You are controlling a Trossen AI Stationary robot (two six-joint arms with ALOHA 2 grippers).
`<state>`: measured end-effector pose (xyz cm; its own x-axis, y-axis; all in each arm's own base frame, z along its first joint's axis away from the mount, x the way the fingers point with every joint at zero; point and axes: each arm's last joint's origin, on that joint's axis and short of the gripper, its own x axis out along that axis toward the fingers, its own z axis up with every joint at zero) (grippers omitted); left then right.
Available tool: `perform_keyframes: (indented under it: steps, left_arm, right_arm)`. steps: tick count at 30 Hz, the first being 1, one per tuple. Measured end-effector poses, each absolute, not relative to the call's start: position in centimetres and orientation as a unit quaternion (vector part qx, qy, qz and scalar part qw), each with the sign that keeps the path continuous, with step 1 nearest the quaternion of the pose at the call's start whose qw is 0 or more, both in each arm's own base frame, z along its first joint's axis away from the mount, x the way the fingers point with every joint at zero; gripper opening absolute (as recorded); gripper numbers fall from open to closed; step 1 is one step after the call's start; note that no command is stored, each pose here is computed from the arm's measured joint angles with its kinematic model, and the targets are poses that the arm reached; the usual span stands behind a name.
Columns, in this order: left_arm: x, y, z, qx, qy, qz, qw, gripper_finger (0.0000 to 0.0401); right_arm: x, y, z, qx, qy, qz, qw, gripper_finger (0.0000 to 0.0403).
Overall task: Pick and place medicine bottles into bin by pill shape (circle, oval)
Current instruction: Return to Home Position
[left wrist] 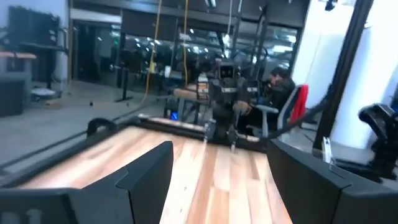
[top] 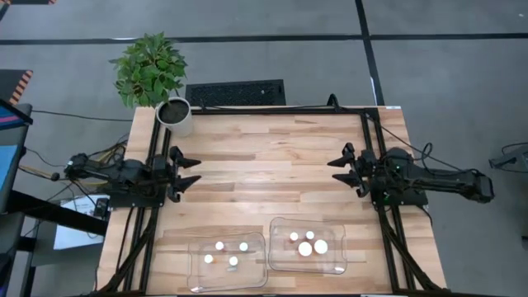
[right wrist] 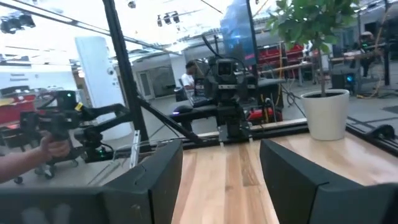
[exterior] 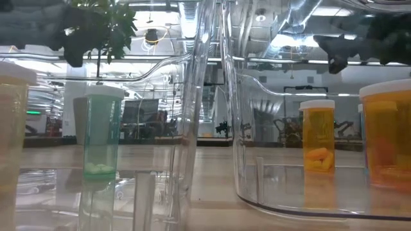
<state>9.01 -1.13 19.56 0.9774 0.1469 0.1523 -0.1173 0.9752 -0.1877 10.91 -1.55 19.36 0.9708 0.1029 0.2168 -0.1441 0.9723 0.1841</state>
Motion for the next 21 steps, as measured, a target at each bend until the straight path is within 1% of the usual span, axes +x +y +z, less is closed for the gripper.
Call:
perform_keyframes:
  steps: [5,8,14,19,21]
  left_arm:
    - [9.2,-1.1,19.0,-0.090,-0.065,0.077,0.991,0.0253]
    - [9.2,-1.1,19.1,-0.092,-0.064,0.077,0.991,0.0253]
    - [9.2,-1.1,18.7,-0.099,-0.048,0.077,0.991,0.0253]
    - [9.2,-1.0,18.1,-0.099,-0.021,0.096,0.990,0.0253]
    - [9.2,-1.0,18.0,-0.099,-0.016,0.105,0.989,0.0253]
  right_arm:
    - [10.4,-1.8,19.9,0.085,-0.121,0.111,0.983,0.0225]
    - [10.4,-1.9,19.4,0.082,-0.108,0.121,0.983,0.0225]
    - [10.5,-1.9,18.7,0.089,-0.075,0.116,0.986,0.0225]
    - [10.8,-2.1,17.9,0.143,-0.048,0.047,0.987,0.0225]
    - [10.8,-1.9,18.0,0.146,-0.052,0.046,0.987,0.0225]
